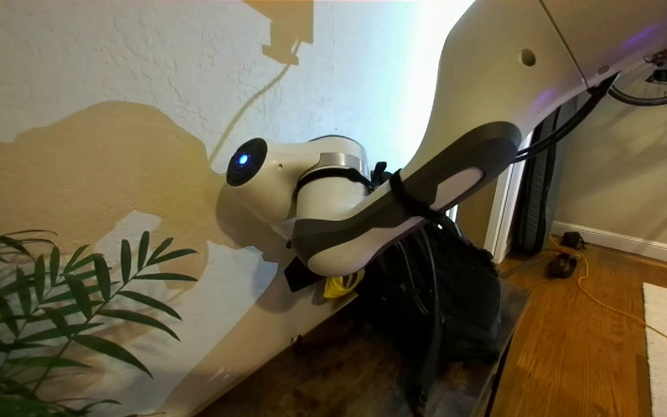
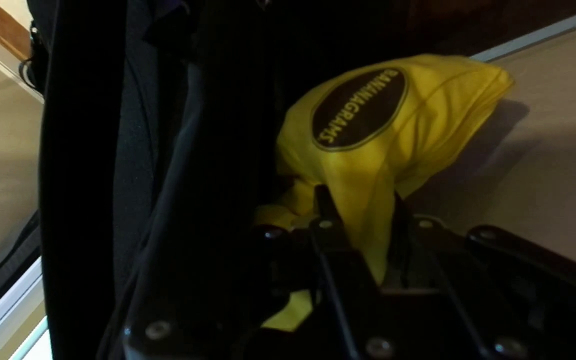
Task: Place the banana plush toy inside the black backpack
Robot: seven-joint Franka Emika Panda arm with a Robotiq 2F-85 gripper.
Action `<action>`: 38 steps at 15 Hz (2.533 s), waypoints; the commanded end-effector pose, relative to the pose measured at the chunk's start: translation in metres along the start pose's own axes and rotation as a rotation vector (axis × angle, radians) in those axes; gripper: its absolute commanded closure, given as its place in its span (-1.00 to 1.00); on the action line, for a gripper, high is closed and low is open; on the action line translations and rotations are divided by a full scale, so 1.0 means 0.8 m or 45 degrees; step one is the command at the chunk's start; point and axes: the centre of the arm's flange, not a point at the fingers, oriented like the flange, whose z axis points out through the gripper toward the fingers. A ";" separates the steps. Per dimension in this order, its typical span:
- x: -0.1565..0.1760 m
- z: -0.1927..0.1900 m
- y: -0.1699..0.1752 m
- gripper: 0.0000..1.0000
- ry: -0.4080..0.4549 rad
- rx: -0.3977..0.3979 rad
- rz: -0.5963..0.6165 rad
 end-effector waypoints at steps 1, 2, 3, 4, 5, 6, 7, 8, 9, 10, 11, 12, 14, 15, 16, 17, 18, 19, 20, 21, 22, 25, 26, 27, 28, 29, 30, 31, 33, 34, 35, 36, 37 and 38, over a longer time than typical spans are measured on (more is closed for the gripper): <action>0.000 -0.028 0.057 0.85 -0.002 -0.098 -0.007; 0.001 -0.031 0.062 0.85 -0.001 -0.118 -0.011; 0.002 -0.032 0.066 0.85 0.003 -0.137 -0.016; 0.004 -0.032 0.072 0.85 0.008 -0.167 -0.019; 0.006 -0.031 0.076 0.85 0.012 -0.193 -0.021; 0.010 -0.033 0.082 0.86 0.018 -0.225 -0.022; 0.013 -0.034 0.087 0.86 0.027 -0.250 -0.024; 0.017 -0.036 0.091 0.86 0.037 -0.276 -0.026; 0.021 -0.038 0.096 0.86 0.045 -0.301 -0.030; 0.024 -0.040 0.101 0.86 0.057 -0.332 -0.037; 0.027 -0.040 0.105 0.87 0.069 -0.362 -0.044; 0.031 -0.041 0.110 0.86 0.081 -0.389 -0.050; 0.039 -0.038 0.119 0.86 0.103 -0.450 -0.060; 0.041 -0.035 0.122 0.86 0.113 -0.475 -0.069; 0.045 -0.030 0.126 0.86 0.123 -0.504 -0.074; 0.047 -0.025 0.128 0.86 0.134 -0.531 -0.084; 0.051 -0.016 0.132 0.86 0.141 -0.557 -0.098; 0.055 -0.005 0.135 0.86 0.144 -0.571 -0.114; 0.058 0.008 0.137 0.86 0.138 -0.573 -0.130; 0.061 0.018 0.138 0.86 0.136 -0.575 -0.140; 0.063 0.031 0.138 0.86 0.124 -0.569 -0.149; 0.062 0.053 0.138 0.04 0.081 -0.542 -0.174; 0.061 0.054 0.137 0.02 0.072 -0.526 -0.178; 0.060 0.053 0.136 -0.10 0.066 -0.511 -0.181; 0.060 0.049 0.135 -0.20 0.062 -0.498 -0.182; 0.058 0.040 0.134 -0.32 0.066 -0.472 -0.180; 0.057 0.031 0.132 -0.46 0.070 -0.448 -0.177; 0.055 0.018 0.128 -0.57 0.076 -0.410 -0.181; 0.053 -0.004 0.122 -0.84 0.091 -0.344 -0.200; 0.053 -0.016 0.120 -0.96 0.095 -0.314 -0.203; 0.053 -0.029 0.119 -0.99 0.093 -0.275 -0.212; 0.054 -0.041 0.117 -1.00 0.090 -0.240 -0.219; 0.055 -0.052 0.117 -1.00 0.078 -0.208 -0.233; 0.055 -0.064 0.116 -1.00 0.064 -0.172 -0.247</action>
